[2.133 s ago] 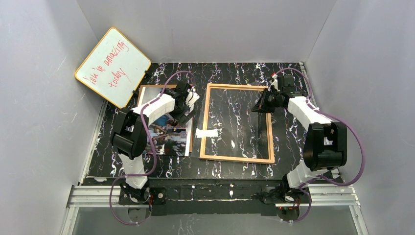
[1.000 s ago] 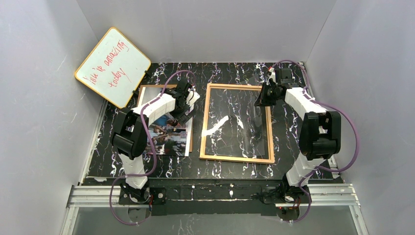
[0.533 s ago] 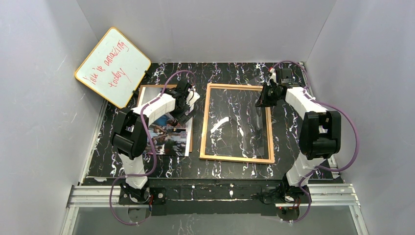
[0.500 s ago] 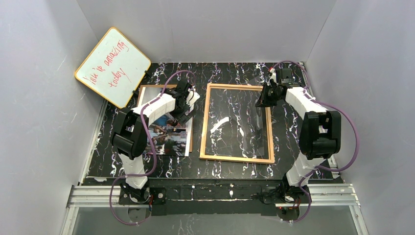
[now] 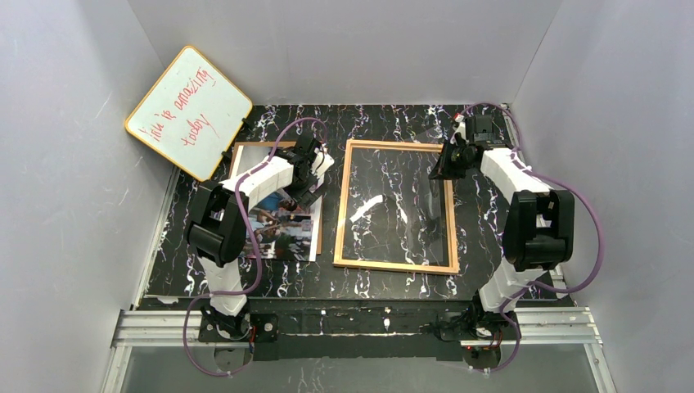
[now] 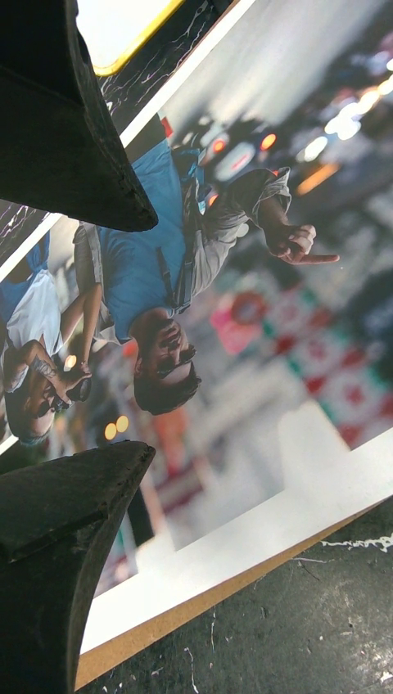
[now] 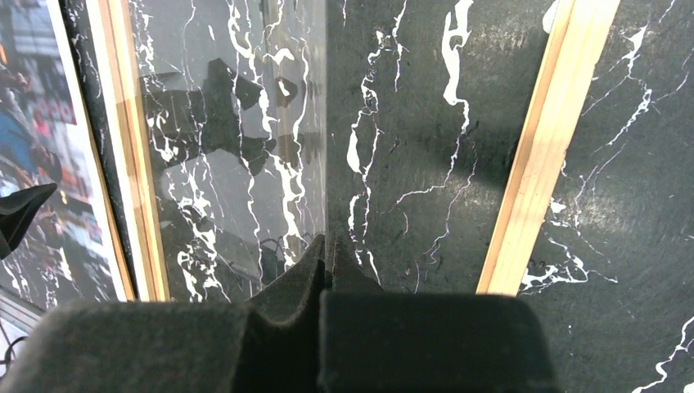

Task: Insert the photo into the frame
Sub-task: Place the photo frame item in the photo frame.

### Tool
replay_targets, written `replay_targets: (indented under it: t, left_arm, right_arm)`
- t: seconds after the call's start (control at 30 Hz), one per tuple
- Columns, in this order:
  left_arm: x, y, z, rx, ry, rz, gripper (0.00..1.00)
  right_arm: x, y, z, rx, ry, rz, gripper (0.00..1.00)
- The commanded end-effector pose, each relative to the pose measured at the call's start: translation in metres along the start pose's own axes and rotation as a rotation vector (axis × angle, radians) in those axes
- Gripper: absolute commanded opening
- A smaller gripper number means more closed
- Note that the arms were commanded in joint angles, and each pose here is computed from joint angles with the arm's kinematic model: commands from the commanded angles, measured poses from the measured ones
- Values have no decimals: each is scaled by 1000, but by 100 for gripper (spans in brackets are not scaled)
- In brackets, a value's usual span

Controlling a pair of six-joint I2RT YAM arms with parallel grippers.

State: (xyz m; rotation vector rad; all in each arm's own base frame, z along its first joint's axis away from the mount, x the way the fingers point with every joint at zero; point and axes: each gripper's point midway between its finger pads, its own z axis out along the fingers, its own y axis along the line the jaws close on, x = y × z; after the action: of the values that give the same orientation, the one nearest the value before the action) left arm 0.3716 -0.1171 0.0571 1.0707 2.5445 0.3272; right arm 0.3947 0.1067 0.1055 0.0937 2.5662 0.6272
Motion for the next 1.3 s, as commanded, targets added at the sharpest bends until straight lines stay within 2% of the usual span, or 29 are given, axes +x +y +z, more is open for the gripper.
replay_targets:
  t: [0.0,0.3,0.7,1.03,1.27]
  left_arm:
    - [-3,5,-13,-15,-11,6,98]
    - [-1,4,-13,-17,-12,10,98]
    - [-4,4,-14,-12,-19,9,98]
    - [-37,-22,-11,83,-68,8,98]
    - [-50,-37,0,93,-49,42,98]
  right_arm:
    - [-9,12,-16,-49,-55,-1,1]
    - [-22,9,-22,-36,-65,-15,1]
    - [-26,23,-20,-119,-58,1,1]
    - [-26,21,-16,-119,-26,-14,1]
    - [-26,26,-16,-150,-15,-14,1]
